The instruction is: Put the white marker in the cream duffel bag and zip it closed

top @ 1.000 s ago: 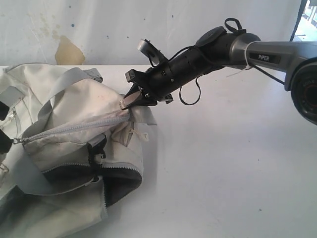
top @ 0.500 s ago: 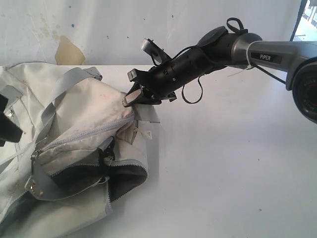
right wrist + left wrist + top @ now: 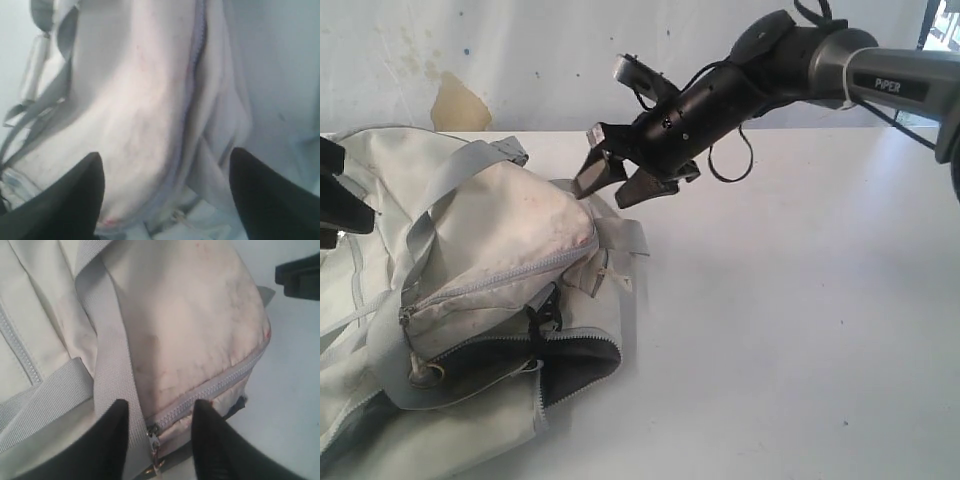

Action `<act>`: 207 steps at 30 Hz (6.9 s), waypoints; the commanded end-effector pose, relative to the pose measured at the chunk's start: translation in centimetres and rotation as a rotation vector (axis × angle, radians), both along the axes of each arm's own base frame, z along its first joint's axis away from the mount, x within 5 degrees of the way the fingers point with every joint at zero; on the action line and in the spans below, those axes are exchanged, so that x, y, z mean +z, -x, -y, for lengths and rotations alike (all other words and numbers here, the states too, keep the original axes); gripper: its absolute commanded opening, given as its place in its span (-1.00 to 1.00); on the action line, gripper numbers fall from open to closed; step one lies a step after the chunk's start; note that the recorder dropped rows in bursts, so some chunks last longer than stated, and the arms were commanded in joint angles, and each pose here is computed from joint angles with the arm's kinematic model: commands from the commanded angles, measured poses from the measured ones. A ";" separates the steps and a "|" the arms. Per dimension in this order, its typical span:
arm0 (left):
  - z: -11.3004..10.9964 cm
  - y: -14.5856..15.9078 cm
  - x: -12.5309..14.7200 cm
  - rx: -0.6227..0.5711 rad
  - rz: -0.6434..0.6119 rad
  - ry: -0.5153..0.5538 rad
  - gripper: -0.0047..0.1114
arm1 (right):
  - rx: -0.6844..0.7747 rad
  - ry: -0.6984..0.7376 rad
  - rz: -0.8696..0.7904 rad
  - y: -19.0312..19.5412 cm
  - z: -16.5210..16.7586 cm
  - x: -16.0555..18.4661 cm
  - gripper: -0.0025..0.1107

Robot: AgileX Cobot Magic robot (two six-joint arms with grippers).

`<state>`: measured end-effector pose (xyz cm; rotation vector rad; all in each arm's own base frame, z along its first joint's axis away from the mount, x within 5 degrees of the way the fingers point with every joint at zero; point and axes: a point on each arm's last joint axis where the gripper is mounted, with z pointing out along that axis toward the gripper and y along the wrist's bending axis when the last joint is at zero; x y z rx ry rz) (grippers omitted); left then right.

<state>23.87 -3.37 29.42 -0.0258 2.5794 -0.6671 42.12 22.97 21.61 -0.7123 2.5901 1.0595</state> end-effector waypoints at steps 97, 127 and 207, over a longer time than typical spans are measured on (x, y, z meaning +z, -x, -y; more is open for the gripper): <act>-3.9 10.8 8.1 0.242 0.510 -0.507 -0.92 | -0.766 0.540 0.748 28.7 24.0 15.8 -0.96; -4.1 29.5 5.5 0.330 0.808 -0.484 -0.92 | -0.860 0.430 1.081 47.8 23.3 14.0 -0.96; -3.4 18.2 -8.8 0.346 1.066 -0.390 -0.92 | -0.850 0.286 1.157 36.5 22.9 -1.9 -0.96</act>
